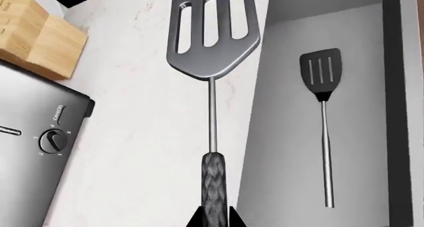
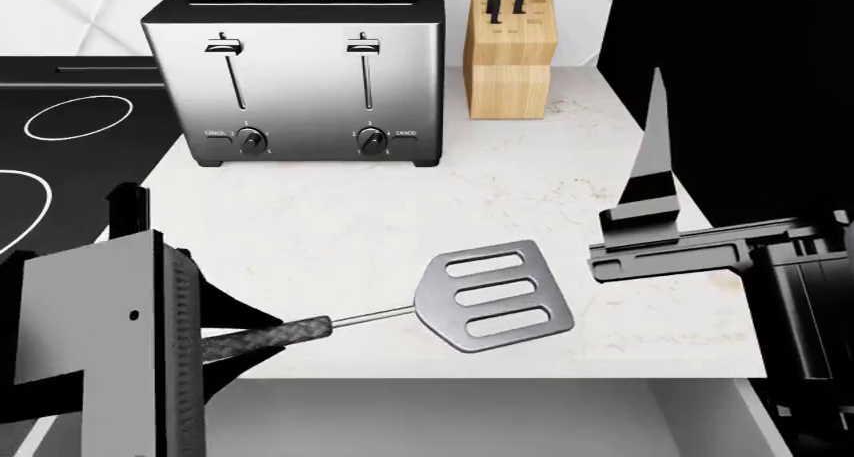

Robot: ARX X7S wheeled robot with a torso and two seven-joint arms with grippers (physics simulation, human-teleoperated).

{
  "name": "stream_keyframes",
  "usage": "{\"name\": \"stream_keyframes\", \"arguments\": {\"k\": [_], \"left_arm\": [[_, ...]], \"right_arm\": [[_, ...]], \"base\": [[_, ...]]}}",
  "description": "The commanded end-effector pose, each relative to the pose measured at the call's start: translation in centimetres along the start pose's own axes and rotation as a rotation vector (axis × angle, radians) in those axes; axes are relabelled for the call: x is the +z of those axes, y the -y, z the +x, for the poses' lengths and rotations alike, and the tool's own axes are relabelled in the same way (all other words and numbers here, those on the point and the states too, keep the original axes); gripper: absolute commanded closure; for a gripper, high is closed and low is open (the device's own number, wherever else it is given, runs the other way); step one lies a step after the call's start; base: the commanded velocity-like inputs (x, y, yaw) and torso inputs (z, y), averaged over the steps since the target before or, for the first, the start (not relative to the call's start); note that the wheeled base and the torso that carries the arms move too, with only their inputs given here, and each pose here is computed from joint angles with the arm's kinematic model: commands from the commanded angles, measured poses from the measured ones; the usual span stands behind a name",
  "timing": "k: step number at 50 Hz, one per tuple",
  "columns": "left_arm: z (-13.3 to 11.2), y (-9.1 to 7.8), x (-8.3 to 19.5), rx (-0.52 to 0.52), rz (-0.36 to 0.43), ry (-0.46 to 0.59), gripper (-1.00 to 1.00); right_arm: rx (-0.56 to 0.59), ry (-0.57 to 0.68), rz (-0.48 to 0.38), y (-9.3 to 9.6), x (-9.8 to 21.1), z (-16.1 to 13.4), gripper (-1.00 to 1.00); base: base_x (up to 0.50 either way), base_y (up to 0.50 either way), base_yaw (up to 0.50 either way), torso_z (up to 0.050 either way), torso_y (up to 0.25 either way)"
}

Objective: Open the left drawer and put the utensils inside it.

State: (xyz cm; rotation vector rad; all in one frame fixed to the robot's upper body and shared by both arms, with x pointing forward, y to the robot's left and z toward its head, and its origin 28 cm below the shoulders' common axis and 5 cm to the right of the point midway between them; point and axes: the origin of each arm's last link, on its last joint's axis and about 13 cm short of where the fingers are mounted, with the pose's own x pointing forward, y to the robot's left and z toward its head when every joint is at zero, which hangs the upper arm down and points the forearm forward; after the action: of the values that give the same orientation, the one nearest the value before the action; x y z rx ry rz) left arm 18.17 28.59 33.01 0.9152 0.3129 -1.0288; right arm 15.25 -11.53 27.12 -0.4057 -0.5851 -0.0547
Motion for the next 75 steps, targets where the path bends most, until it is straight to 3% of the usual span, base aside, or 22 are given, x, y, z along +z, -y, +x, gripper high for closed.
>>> {"name": "stream_keyframes", "arguments": {"k": [1,18,50,75], "left_arm": [[0.4,-0.4,-0.4,0.014,0.155,0.075,1.00],[1.2,0.5,-1.5,-0.026,0.145,0.135,1.00],[0.7,5.8,-3.3,-0.053,0.024,0.187,1.00],[2.6,7.0,-5.3,-0.099,-0.028,0.168,1.00]], "right_arm": [[-0.002,-0.001,-0.001,0.0,0.0,-0.1,-1.00],[-0.008,-0.009,-0.002,0.1,-0.2,-0.4,-1.00],[0.002,-0.011,0.008,-0.2,-0.6,-0.2,-1.00],[-0.002,-0.015,0.011,-0.2,-0.7,-0.5,-1.00]], "base": [[0.00,0.00,0.00,0.000,0.000],[0.00,0.00,0.00,0.000,0.000],[0.00,0.00,0.00,0.000,0.000],[0.00,0.00,0.00,0.000,0.000]]}}
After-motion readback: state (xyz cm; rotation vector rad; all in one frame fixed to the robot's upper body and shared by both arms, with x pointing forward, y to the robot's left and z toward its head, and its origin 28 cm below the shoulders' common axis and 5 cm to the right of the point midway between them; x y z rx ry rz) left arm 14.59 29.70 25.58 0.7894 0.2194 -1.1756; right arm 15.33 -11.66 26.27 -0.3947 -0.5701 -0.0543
